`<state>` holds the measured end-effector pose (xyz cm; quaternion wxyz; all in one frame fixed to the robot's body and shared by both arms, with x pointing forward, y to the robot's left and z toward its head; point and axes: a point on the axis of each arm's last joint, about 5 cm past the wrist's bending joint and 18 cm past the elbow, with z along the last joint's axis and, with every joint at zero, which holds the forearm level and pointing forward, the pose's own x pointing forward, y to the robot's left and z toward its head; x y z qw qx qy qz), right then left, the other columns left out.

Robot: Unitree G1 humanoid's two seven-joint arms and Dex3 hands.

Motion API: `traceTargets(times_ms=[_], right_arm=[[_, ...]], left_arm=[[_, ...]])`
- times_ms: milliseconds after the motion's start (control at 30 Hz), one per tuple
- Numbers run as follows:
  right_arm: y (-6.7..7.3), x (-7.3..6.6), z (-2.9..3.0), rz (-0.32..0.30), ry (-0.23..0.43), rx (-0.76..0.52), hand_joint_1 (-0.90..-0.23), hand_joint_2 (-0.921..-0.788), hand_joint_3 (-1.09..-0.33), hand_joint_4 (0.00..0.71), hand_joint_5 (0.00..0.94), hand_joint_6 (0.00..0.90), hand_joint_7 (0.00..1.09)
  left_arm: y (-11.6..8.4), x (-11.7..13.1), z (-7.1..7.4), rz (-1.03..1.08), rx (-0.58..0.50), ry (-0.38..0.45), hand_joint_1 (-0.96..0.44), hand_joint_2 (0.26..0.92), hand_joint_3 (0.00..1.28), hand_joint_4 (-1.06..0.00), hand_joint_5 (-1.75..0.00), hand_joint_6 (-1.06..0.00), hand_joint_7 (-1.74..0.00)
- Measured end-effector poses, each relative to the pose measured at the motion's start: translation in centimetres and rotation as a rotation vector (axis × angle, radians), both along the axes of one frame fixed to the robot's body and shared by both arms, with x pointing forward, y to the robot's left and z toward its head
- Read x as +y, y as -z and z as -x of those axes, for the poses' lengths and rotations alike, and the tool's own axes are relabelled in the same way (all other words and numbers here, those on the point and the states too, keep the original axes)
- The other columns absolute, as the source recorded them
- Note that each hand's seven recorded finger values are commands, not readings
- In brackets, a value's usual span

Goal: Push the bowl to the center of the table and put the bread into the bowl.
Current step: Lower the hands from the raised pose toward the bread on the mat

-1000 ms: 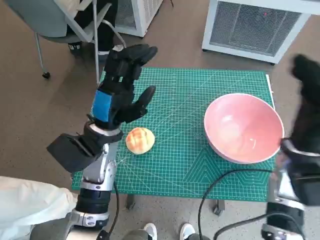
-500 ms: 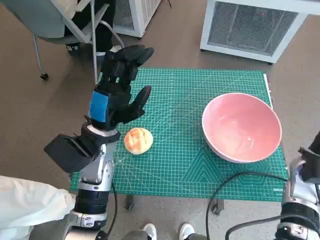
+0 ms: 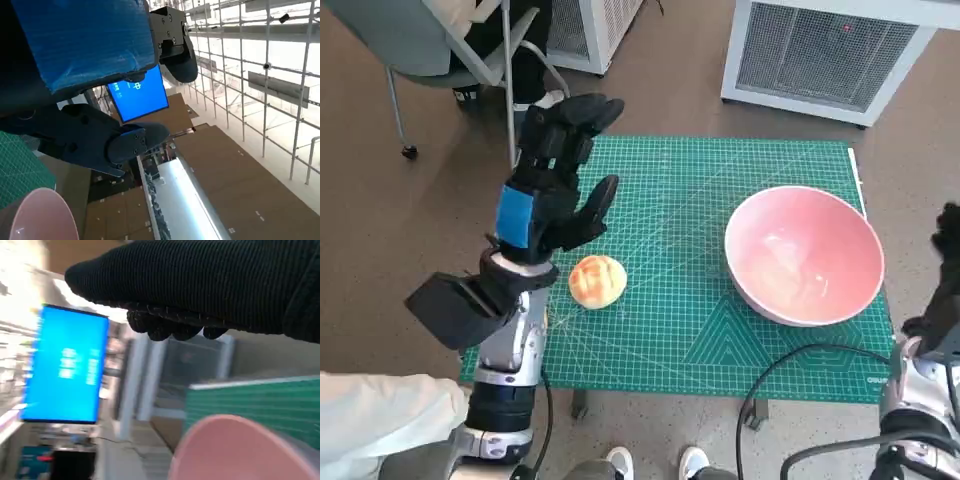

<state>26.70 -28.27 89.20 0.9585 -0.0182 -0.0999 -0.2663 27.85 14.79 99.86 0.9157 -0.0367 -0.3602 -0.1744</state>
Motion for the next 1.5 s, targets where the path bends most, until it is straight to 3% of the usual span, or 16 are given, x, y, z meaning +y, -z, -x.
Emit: traceTargets(times_ms=[167, 400, 867, 1500], right_arm=[[1.0, 0.9, -0.06, -0.097, -0.029, 0.052, -0.327, -0.921, -0.528, 0.41, 0.019, 0.216, 0.49], [1.8, 2.2, -0.47, -0.158, -0.074, 0.132, -0.296, -0.921, -0.539, 0.416, 0.017, 0.207, 0.49], [1.2, 5.5, -2.49, -0.271, -0.191, 0.14, -0.308, -0.921, -0.576, 0.405, 0.006, 0.177, 0.48], [-1.3, 9.4, -5.19, -0.268, -0.335, 0.11, -0.319, -0.921, -0.576, 0.415, 0.009, 0.176, 0.51]], left_arm=[[0.0, 0.3, 0.2, -0.001, -0.003, -0.007, -0.28, 0.801, 0.63, 0.0, -0.76, 0.0, -1.02], [0.2, 0.7, 0.5, -0.002, 0.006, -0.019, -0.29, 0.799, 0.63, 0.0, -0.77, 0.0, -1.02], [0.4, 1.8, 1.1, -0.006, 0.021, -0.05, -0.3, 0.806, 0.61, 0.0, -0.77, 0.0, -1.02], [0.7, 3.9, 2.7, 0.001, 0.043, -0.116, -0.3, 0.831, 0.54, -0.02, -0.77, 0.0, -1.04]])
